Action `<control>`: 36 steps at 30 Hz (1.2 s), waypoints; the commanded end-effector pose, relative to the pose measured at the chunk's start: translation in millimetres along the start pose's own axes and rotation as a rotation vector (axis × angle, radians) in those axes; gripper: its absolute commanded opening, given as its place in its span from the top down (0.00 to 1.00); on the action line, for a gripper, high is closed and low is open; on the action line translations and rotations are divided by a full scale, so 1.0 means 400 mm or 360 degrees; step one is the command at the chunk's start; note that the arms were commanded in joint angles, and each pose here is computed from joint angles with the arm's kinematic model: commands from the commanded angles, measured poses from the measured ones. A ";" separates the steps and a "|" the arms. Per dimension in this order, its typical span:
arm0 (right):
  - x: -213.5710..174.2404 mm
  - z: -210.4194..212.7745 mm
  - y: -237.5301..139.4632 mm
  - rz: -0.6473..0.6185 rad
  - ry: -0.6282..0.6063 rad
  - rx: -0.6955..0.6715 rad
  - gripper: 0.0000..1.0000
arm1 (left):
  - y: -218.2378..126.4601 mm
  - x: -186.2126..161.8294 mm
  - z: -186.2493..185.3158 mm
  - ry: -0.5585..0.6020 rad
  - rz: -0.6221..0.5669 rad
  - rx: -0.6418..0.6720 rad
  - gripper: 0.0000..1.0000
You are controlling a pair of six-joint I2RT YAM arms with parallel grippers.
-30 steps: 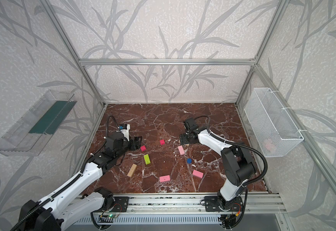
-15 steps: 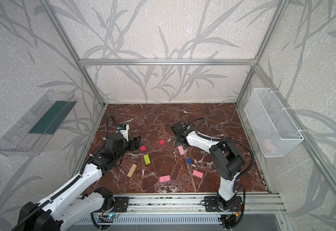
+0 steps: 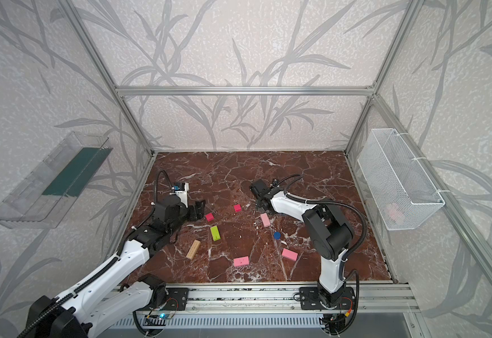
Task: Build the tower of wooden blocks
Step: 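Reach the right gripper down over the plain wood bar while the left arm lifts, then close the right gripper on the plain wood bar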
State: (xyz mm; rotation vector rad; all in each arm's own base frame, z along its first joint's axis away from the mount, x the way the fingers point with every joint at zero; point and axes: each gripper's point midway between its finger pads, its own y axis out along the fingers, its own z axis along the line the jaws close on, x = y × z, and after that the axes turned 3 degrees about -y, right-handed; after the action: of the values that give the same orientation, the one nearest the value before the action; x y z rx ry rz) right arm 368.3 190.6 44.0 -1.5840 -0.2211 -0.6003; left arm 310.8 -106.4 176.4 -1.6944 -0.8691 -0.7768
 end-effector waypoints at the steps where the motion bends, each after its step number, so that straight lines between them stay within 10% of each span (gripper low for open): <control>1: 0.011 0.011 0.006 -0.0027 0.0046 -0.0003 0.00 | 0.002 0.004 0.006 0.0019 -0.0021 0.0026 0.23; 36: -0.012 0.029 0.069 0.0086 0.0029 -0.0037 0.16 | -0.005 0.005 0.016 0.0055 -0.0017 0.0063 0.23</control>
State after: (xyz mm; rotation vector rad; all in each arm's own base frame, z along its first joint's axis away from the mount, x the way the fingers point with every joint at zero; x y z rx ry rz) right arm 382.3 202.5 21.2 -1.5770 -0.1757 -0.5924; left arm 311.3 -101.9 173.0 -1.6559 -0.8536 -0.7793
